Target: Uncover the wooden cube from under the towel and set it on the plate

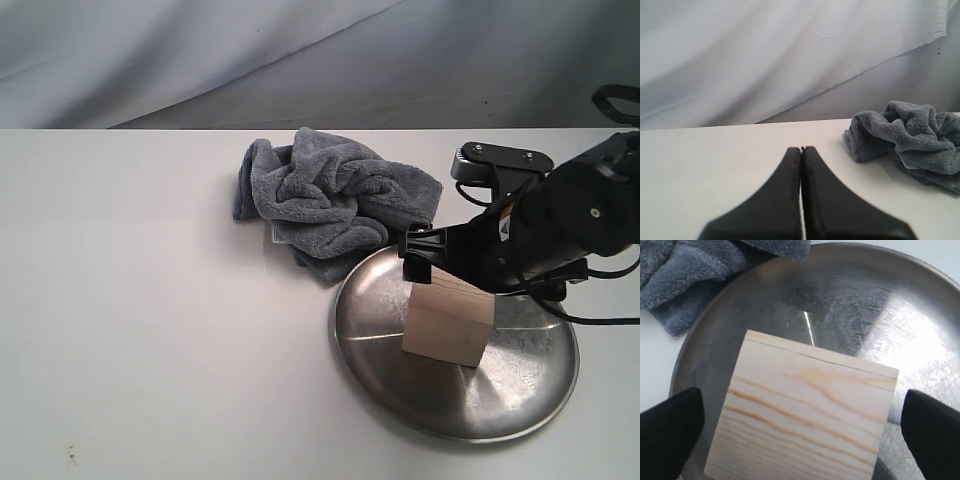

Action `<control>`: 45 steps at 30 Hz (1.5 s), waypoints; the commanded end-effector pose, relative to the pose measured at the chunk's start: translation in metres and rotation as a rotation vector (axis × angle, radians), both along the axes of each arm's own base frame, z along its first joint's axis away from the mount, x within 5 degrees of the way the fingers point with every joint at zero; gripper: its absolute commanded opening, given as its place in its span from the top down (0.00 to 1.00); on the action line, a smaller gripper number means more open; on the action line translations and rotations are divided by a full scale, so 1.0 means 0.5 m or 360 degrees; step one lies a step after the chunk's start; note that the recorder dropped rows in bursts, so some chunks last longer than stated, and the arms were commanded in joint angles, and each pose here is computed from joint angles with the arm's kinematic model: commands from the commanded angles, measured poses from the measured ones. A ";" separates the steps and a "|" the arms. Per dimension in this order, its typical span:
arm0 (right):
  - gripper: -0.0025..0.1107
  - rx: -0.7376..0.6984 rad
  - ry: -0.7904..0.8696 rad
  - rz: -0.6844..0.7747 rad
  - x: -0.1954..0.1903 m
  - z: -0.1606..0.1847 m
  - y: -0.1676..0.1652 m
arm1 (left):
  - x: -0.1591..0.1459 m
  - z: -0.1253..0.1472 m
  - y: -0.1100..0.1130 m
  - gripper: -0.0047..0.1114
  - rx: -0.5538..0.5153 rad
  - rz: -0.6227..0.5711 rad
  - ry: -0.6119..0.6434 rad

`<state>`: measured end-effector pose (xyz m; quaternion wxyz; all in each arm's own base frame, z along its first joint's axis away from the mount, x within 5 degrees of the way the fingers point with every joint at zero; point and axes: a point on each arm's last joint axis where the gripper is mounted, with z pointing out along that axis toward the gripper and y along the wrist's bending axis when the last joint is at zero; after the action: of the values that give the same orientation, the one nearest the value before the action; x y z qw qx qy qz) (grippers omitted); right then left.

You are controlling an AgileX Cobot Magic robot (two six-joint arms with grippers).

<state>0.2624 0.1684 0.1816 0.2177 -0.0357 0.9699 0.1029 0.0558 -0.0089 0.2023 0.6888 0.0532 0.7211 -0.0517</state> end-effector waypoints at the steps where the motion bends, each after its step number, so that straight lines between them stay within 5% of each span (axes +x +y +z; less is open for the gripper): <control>1: 0.11 -0.0025 0.0012 0.0001 -0.010 0.024 -0.013 | 0.000 -0.002 0.000 0.96 -0.0007 -0.0007 -0.0004; 14: 0.11 -0.0069 -0.0164 0.0174 -0.099 0.158 -0.075 | 0.000 -0.002 0.000 0.96 -0.0007 -0.0007 -0.0004; 25: 0.14 -0.0052 -0.0251 0.0213 -0.238 0.138 -0.166 | 0.000 -0.002 0.000 0.96 -0.0007 -0.0007 -0.0004; 39: 0.98 0.0314 -0.0673 0.0086 -0.341 0.125 -0.230 | 0.000 -0.002 0.000 0.96 -0.0007 -0.0007 -0.0004; 45: 0.98 0.0402 -0.0824 0.0043 -0.361 0.116 -0.249 | 0.000 -0.002 0.000 0.96 -0.0007 -0.0007 -0.0004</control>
<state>0.0827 0.0474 0.2393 0.4400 -0.0565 0.8714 0.2094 0.0558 -0.0089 0.2023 0.6888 0.0532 0.7211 -0.0517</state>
